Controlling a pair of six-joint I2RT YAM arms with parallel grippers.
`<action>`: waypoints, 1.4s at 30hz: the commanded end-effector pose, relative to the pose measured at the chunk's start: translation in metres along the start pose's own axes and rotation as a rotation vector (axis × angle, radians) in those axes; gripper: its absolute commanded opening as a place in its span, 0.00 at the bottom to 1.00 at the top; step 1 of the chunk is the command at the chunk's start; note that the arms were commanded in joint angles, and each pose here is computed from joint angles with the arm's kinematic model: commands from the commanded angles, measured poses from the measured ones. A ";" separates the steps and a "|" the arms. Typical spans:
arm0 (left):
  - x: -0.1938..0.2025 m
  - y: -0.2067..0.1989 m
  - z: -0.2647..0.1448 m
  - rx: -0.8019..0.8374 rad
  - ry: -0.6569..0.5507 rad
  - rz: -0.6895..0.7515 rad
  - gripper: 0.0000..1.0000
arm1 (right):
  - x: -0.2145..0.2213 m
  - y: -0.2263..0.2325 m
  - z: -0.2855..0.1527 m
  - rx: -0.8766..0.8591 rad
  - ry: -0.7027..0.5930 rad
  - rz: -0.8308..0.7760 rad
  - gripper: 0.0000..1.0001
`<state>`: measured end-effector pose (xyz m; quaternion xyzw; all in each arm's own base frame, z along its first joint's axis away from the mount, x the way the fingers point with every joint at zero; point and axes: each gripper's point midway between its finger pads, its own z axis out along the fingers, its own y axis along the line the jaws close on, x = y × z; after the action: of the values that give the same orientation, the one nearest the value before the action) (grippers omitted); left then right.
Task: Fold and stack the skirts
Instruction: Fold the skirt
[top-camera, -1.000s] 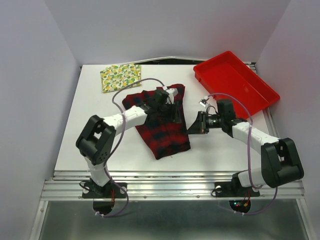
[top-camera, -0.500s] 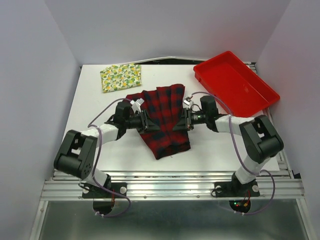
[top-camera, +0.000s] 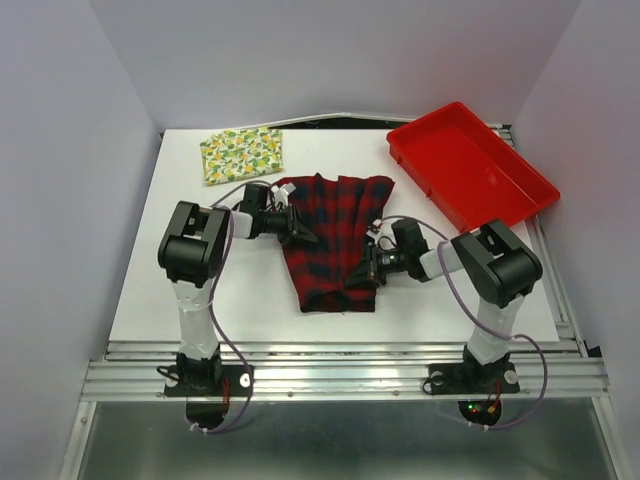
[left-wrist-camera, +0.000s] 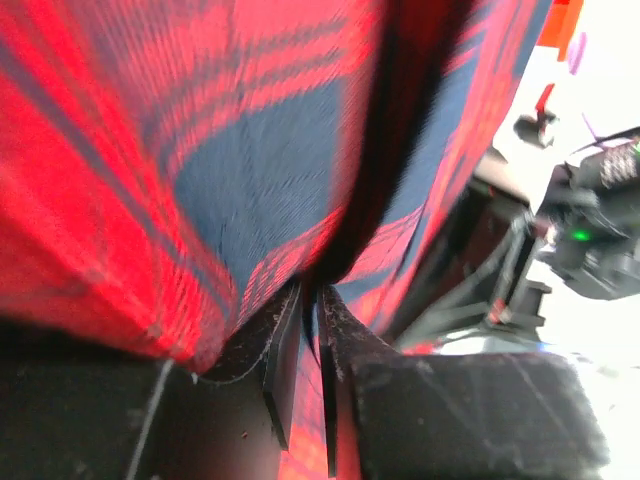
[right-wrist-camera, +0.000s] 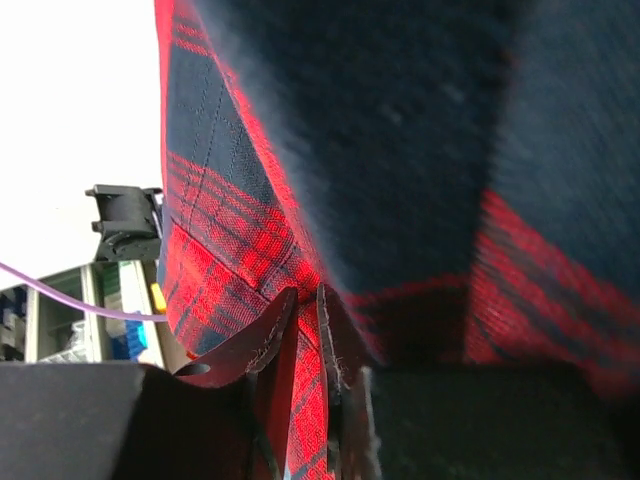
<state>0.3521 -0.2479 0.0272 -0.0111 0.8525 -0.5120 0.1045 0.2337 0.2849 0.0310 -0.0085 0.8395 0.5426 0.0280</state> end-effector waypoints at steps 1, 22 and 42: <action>-0.013 -0.007 -0.010 -0.030 -0.017 0.215 0.25 | 0.007 0.012 0.013 0.006 0.021 -0.027 0.20; -0.110 -0.070 -0.051 0.120 -0.264 0.370 0.35 | -0.188 0.059 -0.012 -0.001 -0.201 -0.470 0.28; -0.028 -0.088 -0.114 0.105 -0.144 0.434 0.39 | -0.145 0.131 -0.044 -0.136 -0.180 -0.324 0.40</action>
<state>0.4174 -0.1861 0.1163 0.0568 0.8148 -0.5096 0.2705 0.4064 0.2881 0.1138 -0.0823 0.8100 0.5509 0.1833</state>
